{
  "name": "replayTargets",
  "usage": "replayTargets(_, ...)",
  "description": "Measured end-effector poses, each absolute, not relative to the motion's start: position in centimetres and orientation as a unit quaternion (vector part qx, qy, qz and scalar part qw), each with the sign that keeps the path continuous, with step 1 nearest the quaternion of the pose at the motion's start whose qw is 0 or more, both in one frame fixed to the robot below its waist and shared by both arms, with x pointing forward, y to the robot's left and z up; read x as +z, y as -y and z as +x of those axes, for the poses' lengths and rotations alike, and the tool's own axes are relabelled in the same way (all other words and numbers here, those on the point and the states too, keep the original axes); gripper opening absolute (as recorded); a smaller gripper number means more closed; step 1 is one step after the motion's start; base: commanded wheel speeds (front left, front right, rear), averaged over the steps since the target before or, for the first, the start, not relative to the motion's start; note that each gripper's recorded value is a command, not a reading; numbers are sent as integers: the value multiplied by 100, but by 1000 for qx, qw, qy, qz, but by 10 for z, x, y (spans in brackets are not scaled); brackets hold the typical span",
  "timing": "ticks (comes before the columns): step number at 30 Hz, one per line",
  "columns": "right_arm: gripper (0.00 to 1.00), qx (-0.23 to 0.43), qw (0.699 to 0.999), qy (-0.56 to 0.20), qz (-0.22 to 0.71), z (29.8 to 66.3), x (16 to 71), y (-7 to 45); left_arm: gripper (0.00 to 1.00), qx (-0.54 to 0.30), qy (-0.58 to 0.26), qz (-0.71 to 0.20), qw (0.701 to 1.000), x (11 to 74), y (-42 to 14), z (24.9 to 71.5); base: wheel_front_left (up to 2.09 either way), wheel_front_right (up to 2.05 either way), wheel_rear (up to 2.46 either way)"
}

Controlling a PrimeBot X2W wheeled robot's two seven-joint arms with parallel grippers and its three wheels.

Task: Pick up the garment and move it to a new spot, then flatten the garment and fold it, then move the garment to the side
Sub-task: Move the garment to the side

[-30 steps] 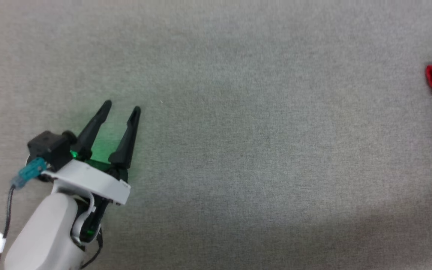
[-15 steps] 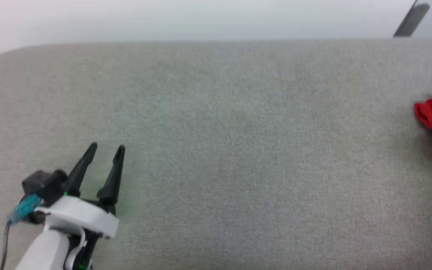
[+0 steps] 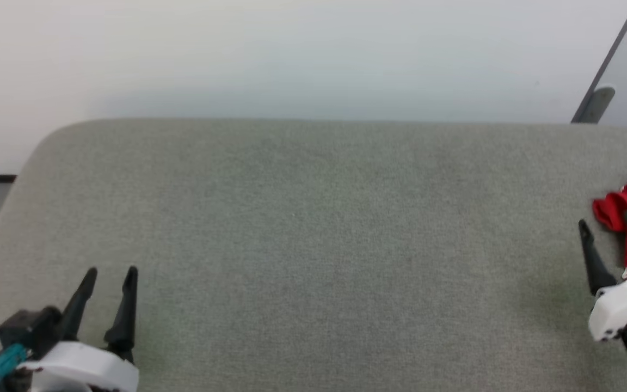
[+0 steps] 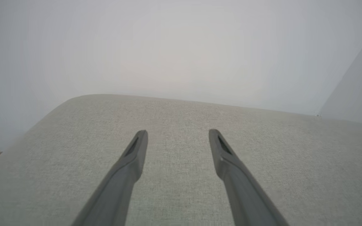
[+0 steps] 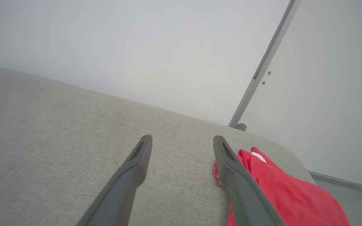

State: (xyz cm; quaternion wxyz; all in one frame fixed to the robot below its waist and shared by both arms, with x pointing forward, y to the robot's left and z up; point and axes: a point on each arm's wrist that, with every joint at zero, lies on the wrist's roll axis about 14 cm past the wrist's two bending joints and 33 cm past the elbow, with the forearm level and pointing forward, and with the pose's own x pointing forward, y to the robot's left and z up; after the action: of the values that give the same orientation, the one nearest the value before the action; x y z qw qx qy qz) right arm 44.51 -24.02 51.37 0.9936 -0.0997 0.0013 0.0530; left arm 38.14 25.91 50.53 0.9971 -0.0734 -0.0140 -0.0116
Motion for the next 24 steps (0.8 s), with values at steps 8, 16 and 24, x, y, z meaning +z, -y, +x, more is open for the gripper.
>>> replayTargets(8,100,70,994,33,-81,414,520,210,100,19,27,-64,997,510,-277,353,0,0,0)
replayTargets(16,100,76,995,37,-55,389,512,189,100,38,25,-64,997,506,-286,333,0,0,0)
replayTargets(24,100,72,996,30,-40,376,504,182,100,40,25,-69,996,504,-285,328,0,0,0)
